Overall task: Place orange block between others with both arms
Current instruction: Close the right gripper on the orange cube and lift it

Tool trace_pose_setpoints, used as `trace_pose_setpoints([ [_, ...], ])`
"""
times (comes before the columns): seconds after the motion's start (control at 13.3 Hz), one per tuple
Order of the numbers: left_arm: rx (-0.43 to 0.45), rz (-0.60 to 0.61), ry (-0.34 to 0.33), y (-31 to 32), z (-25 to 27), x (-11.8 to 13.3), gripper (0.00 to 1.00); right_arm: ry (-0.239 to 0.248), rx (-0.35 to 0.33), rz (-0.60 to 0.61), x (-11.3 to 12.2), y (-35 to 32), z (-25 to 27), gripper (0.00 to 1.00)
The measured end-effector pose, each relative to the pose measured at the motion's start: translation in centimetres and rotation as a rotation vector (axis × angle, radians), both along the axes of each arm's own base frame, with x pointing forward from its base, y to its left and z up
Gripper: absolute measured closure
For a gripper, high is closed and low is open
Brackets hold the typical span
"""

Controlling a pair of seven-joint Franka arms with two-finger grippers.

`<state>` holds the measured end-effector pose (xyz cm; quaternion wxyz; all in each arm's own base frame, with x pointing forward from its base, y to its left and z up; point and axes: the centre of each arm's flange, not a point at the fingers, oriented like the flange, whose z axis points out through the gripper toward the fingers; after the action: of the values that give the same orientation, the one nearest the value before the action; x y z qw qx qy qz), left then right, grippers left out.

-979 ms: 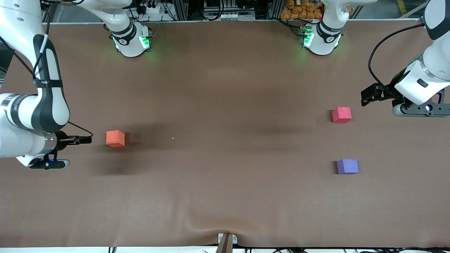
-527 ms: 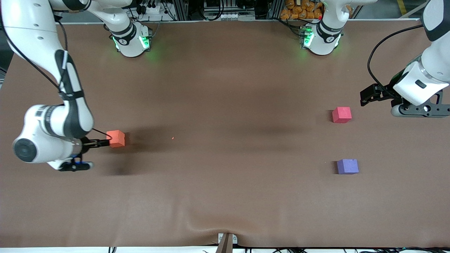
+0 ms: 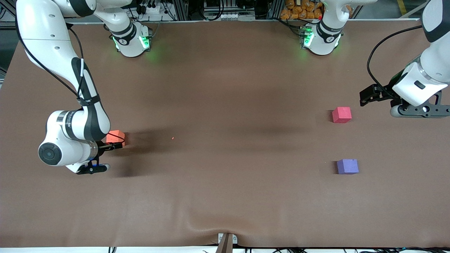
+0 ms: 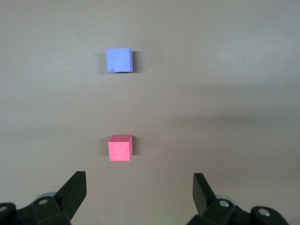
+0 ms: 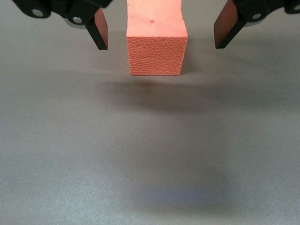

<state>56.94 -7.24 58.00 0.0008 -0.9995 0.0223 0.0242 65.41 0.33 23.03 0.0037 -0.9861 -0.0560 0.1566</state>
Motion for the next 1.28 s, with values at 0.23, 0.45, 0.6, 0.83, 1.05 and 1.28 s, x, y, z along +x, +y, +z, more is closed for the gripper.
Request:
trace_pose_setpoints([
  [0.23, 0.0, 0.0, 0.002, 0.0, -0.1, 0.0, 0.0, 0.036, -0.001, -0.004, -1.0, -0.4, -1.5, 0.0],
  [0.45, 0.0, 0.0, 0.005, 0.0, -0.3, 0.1, 0.0, 0.068, -0.002, -0.006, -1.9, -0.6, -3.1, 0.0],
  [0.6, 0.001, 0.0, 0.007, 0.0, -0.4, 0.1, 0.0, 0.078, -0.003, -0.006, -2.1, -0.6, -3.6, 0.0],
  [0.83, 0.003, 0.003, 0.009, 0.2, -0.5, 0.2, 0.0, 0.091, -0.003, -0.005, -2.5, -0.7, -4.2, 0.0],
  [1.05, 0.004, 0.003, 0.014, 0.2, -0.8, 0.3, 0.0, 0.093, 0.017, 0.047, -2.5, -0.7, -4.2, 0.14],
  [1.28, 0.004, 0.004, 0.017, 0.2, -1.0, 0.4, 0.0, 0.092, 0.031, 0.084, -2.5, -0.8, -4.0, 0.44],
])
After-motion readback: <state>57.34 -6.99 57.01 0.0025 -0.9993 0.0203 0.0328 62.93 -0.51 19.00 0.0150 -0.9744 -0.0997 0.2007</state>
